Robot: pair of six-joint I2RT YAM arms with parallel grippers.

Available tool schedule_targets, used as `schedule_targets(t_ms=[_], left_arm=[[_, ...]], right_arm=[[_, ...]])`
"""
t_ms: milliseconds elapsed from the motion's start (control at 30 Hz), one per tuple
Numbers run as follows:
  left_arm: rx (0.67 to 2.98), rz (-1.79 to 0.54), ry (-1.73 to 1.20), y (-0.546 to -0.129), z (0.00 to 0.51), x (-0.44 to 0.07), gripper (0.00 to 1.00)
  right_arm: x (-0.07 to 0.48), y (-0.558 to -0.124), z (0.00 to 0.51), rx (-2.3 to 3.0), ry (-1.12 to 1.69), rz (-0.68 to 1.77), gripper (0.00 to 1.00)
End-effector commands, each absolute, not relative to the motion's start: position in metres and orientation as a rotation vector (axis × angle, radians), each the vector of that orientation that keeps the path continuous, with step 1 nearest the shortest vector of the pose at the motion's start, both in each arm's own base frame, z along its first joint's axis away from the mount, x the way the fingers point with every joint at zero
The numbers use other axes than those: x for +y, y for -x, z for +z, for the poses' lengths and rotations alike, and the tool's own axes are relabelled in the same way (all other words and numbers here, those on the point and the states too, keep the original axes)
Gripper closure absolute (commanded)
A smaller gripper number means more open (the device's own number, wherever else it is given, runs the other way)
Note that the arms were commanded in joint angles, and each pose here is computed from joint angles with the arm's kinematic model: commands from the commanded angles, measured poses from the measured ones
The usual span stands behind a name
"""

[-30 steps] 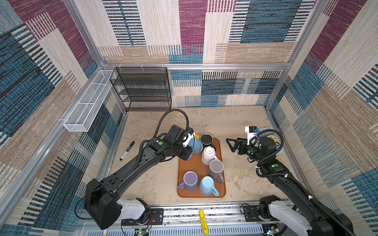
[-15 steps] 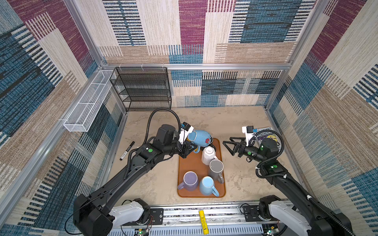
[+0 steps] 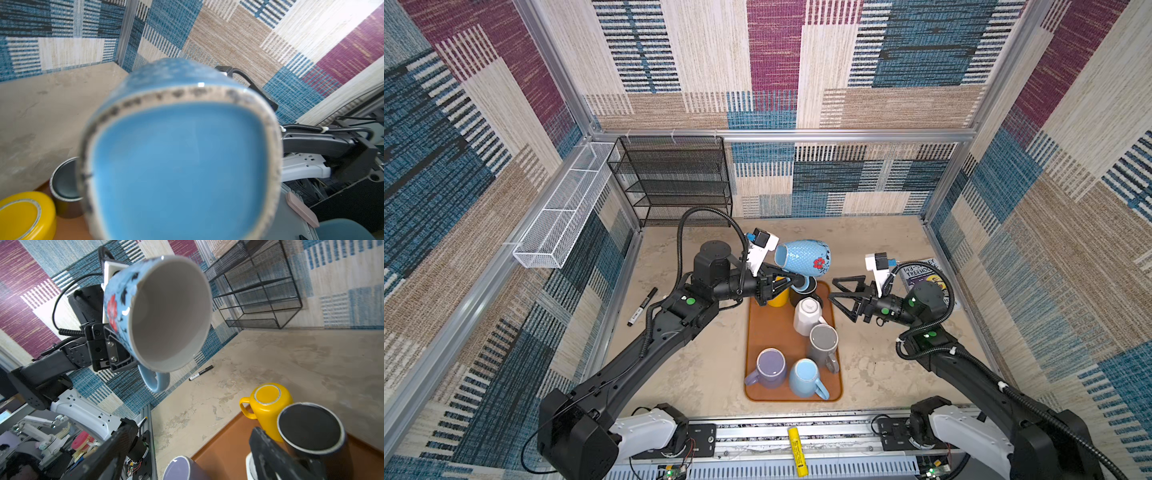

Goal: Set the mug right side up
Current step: 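Lift the blue floral mug with the left gripper toward the right gripper, then grasp the blue floral mug's rim with the right gripper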

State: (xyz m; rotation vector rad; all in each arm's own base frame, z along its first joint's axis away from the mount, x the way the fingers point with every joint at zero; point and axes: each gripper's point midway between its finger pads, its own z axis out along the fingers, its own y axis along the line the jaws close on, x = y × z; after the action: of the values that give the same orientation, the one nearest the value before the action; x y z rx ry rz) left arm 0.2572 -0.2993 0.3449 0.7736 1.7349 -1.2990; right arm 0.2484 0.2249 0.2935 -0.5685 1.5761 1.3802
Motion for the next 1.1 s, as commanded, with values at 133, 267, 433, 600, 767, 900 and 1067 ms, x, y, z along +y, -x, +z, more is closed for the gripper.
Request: schedule_targets(t_ms=[133, 267, 433, 600, 767, 900, 1067], left_arm=[[1.444, -1.440, -0.905, -0.235, 0.400, -0.307, 1.00], [1.427, -1.458, -0.924, -0.231, 0.401, -0.308, 1.00], [1.407, -1.466, -0.935, -0.228, 0.402, -0.307, 1.00], [1.387, -1.468, -0.931, -0.226, 0.404, -0.306, 1.00], [1.354, -1.475, -0.911, -0.227, 0.407, -0.305, 1.00], [1.327, -1.473, -0.900, -0.227, 0.410, -0.305, 1.00], [1.309, -1.463, -0.875, -0.229, 0.411, -0.303, 1.00]], right_arm=[[0.252, -0.237, 0.333, 1.421, 0.702, 1.447, 0.31], [0.260, -0.232, 0.345, 1.377, 0.731, 1.463, 0.36], [0.261, -0.230, 0.358, 1.333, 0.729, 1.464, 0.40], [0.262, -0.229, 0.368, 1.301, 0.720, 1.477, 0.42], [0.262, -0.227, 0.377, 1.264, 0.702, 1.495, 0.44], [0.262, -0.224, 0.384, 1.235, 0.692, 1.504, 0.46], [0.263, -0.221, 0.389, 1.206, 0.678, 1.526, 0.48]])
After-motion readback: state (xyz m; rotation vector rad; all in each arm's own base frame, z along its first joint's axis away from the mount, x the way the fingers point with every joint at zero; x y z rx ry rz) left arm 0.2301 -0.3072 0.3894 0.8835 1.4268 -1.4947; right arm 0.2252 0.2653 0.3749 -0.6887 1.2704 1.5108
